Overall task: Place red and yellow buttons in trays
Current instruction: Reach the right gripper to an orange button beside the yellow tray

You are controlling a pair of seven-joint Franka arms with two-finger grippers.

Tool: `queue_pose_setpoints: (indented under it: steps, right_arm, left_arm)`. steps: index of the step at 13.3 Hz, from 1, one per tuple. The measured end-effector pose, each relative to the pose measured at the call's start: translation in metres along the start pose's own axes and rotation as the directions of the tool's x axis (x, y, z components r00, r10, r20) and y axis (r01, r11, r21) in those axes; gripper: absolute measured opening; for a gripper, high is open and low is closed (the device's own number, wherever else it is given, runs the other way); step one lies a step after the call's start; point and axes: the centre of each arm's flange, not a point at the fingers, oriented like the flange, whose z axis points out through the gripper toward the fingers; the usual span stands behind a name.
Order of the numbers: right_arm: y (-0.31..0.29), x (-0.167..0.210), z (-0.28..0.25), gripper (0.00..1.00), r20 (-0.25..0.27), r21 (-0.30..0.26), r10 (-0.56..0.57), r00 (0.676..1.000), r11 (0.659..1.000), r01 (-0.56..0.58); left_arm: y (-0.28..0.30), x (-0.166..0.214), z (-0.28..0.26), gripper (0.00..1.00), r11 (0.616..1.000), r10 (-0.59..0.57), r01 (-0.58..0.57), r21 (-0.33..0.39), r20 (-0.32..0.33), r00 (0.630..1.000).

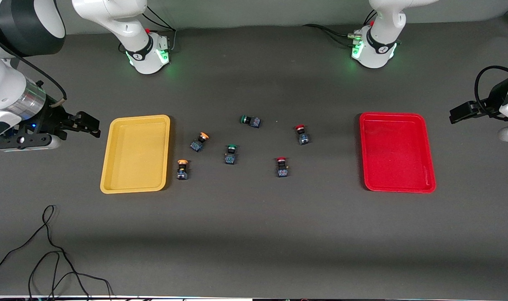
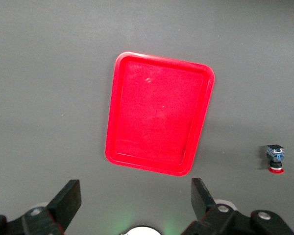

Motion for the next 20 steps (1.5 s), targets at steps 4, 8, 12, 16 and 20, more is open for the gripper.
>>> queue_pose_setpoints:
  steps: [4,8,12,16,20]
  right_arm:
    - [-0.007,-0.001,0.003,1.00,0.013,0.001,-0.012,1.000,1.000,0.012]
    - [-0.080,0.007,0.050,1.00,0.057,0.006,0.008,0.998,1.000,-0.008]
    - [-0.167,-0.006,0.160,1.00,0.053,0.034,0.098,0.994,0.994,-0.100]
    - [-0.194,-0.056,0.294,1.00,0.097,0.048,0.200,0.975,0.978,-0.205]
    - [-0.203,-0.072,0.362,1.00,0.192,0.021,0.235,0.953,0.970,-0.244]
  left_arm:
    - [0.003,-0.001,0.001,1.00,1.000,0.011,-0.011,-0.024,0.013,1.000]
    - [0.002,0.000,0.003,1.00,0.999,0.037,-0.037,-0.031,0.016,0.999]
    - [0.009,0.000,0.009,1.00,0.998,0.058,-0.057,-0.041,0.035,0.998]
    - [0.039,0.004,0.027,1.00,0.990,0.102,-0.094,-0.101,0.078,0.992]
    - [0.117,0.011,0.058,1.00,0.992,0.089,-0.079,-0.099,0.098,0.991]
